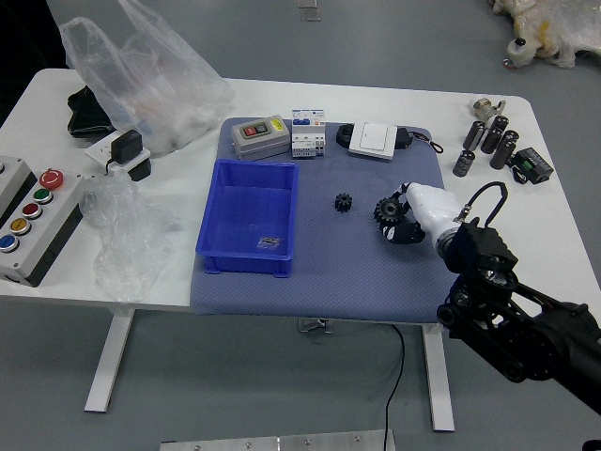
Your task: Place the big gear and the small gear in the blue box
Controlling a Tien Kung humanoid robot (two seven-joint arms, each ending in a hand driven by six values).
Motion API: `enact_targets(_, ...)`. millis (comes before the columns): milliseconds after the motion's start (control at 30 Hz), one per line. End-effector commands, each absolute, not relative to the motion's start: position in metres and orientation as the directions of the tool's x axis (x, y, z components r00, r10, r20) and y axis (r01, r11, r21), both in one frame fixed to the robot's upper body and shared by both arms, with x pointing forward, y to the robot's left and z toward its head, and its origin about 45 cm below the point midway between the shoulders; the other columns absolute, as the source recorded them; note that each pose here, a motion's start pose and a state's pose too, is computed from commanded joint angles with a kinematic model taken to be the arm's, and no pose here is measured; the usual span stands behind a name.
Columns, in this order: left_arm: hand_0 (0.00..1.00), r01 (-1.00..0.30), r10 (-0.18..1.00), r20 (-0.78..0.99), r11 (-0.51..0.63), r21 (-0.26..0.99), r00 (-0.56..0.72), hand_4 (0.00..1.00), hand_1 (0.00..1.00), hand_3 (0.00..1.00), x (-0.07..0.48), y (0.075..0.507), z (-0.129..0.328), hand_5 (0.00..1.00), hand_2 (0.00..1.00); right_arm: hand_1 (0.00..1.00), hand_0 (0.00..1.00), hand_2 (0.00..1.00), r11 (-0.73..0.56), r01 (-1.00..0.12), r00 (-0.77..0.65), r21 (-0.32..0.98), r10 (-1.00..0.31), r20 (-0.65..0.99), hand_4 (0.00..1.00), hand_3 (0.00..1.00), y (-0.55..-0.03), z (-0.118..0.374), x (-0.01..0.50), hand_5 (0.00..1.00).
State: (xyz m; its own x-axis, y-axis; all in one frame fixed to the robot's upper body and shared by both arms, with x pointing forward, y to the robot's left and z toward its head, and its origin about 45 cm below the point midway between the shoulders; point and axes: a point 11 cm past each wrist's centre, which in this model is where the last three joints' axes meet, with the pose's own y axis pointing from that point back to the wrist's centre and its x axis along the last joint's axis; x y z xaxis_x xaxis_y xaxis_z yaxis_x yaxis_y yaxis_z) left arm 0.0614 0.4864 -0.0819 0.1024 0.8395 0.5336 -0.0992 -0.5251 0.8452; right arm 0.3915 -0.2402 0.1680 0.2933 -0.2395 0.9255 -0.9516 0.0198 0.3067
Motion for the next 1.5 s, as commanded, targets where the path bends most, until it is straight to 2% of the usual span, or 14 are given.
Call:
enact_targets(33,0.617,-0.099,0.839,0.534,-0.525,0.845,0.103,0.695,0.473,0.653,0.061,0.487,-0.082,0.322,0.496,0.311,0.187,0.407,0.018,-0.955,0.283,0.296,-0.239,0.929,0.613,0.417,-0.240,0.172,0.394,0.176)
enact_targets(367,0.617,-0.093,0.835,0.538,-0.530,0.843,0.115,0.695,0.473,0.653,0.059,0.489,-0.081,0.323,0.496,0.329,0.207,0.401,-0.107,-0.977,0.206,0.186,-0.229,0.951,0.620,0.413,-0.194,0.206,0.411,0.180)
enact_targets(633,0.618,-0.078,0.836,0.537,-0.531,0.843,0.113,0.695,0.473,0.653,0.052,0.488,-0.082,0.325,0.496,0.347,0.208,0.415,-0.139,-0.974,0.205,0.178,-0.216,0.955,0.625,0.421,-0.181,0.209,0.413,0.181)
enact_targets(800,0.618,-0.068,0.836,0.536,-0.532,0.844,0.115,0.695,0.473,0.653,0.050,0.487,-0.083,0.325,0.496,0.347,0.208,0.415,-0.253,-0.954,0.216,0.159,-0.215,0.953,0.625,0.421,-0.150,0.213,0.410,0.181)
enact_targets(833,0.618,-0.069,0.837,0.536,-0.531,0.844,0.115,0.694,0.473,0.653,0.050,0.487,-0.083,0.324,0.496,0.462,0.359,0.516,-0.281,-0.947,0.222,0.158,-0.212,0.952,0.637,0.439,-0.142,0.214,0.409,0.174)
enact_targets(1000,0.618,-0.071,0.840,0.530,-0.525,0.848,0.120,0.694,0.473,0.653,0.050,0.483,-0.085,0.324,0.496,0.462,0.359,0.516,-0.421,-0.885,0.279,0.198,-0.141,0.950,0.637,0.439,-0.098,0.211,0.401,0.174)
enact_targets(1033,0.617,-0.070,0.840,0.529,-0.524,0.849,0.121,0.693,0.472,0.653,0.050,0.482,-0.085,0.323,0.494,0.569,0.468,0.598,-0.437,-0.876,0.283,0.204,-0.123,0.951,0.625,0.469,-0.093,0.210,0.399,0.169)
enact_targets(1200,0.617,-0.065,0.839,0.530,-0.526,0.848,0.126,0.693,0.472,0.653,0.048,0.483,-0.085,0.323,0.494,0.569,0.468,0.598,-0.491,-0.843,0.285,0.220,-0.060,0.957,0.625,0.469,-0.071,0.207,0.394,0.169)
enact_targets(1233,0.617,-0.064,0.838,0.530,-0.527,0.848,0.125,0.692,0.472,0.653,0.048,0.483,-0.085,0.324,0.494,0.735,0.674,0.744,-0.498,-0.839,0.279,0.219,-0.049,0.959,0.611,0.528,-0.068,0.207,0.393,0.180)
enact_targets(1400,0.617,-0.060,0.840,0.528,-0.525,0.849,0.126,0.692,0.472,0.653,0.046,0.482,-0.086,0.324,0.494,0.735,0.674,0.744,-0.500,-0.839,0.267,0.214,-0.036,0.963,0.611,0.528,-0.066,0.207,0.395,0.180)
enact_targets(1433,0.617,-0.060,0.840,0.527,-0.524,0.849,0.126,0.691,0.472,0.652,0.046,0.482,-0.086,0.324,0.495,0.915,0.819,0.931,-0.493,-0.842,0.269,0.221,-0.029,0.963,0.573,0.701,-0.066,0.205,0.395,0.237)
enact_targets(1500,0.617,-0.060,0.841,0.527,-0.524,0.850,0.126,0.691,0.472,0.652,0.046,0.482,-0.086,0.324,0.495,0.915,0.819,0.931,-0.478,-0.847,0.274,0.234,-0.014,0.962,0.573,0.701,-0.069,0.202,0.396,0.237)
